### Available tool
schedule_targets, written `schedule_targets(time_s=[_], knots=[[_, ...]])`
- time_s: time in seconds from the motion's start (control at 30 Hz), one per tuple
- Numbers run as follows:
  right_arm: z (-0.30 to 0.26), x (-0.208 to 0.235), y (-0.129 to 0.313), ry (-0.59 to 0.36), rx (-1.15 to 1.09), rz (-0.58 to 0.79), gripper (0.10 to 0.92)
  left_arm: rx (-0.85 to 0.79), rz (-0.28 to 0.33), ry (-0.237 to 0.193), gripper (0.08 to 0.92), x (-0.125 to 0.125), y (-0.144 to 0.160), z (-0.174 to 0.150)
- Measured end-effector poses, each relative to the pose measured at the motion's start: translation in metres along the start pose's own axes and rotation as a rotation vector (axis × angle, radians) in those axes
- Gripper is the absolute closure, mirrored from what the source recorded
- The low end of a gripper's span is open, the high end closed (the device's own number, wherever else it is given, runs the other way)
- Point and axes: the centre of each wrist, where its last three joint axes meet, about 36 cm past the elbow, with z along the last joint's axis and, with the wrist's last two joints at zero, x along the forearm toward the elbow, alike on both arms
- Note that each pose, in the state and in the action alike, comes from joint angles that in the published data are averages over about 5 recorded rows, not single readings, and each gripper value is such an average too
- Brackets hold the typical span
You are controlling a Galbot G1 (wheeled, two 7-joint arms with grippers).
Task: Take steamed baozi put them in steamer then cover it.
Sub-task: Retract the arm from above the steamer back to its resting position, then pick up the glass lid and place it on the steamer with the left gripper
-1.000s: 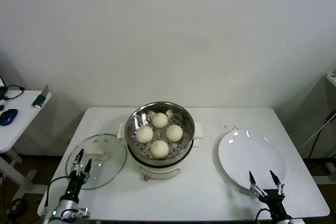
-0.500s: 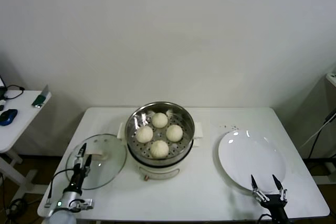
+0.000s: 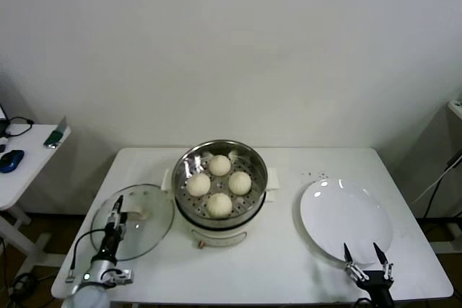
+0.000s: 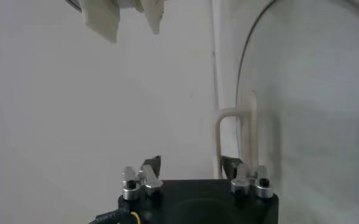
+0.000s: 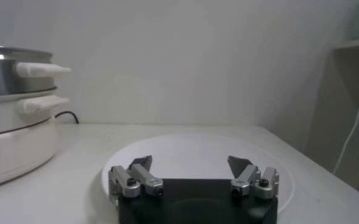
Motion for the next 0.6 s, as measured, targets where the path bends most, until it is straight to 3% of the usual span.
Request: schedule_targets(time_s=[0.47,0.6], knots=[[-0.0037,-0.0003,0.0019,-0.014,0.008,-0.006,0.2,0.007,0.007,0.021,0.786,-0.0017,-0.0005,-0.0025],[-0.0052,-0.0015,0.0014,-0.019,0.01,-0.005,0.2,0.014,0.002,0.021,0.861,-0.001,0.0018,-0.0008]])
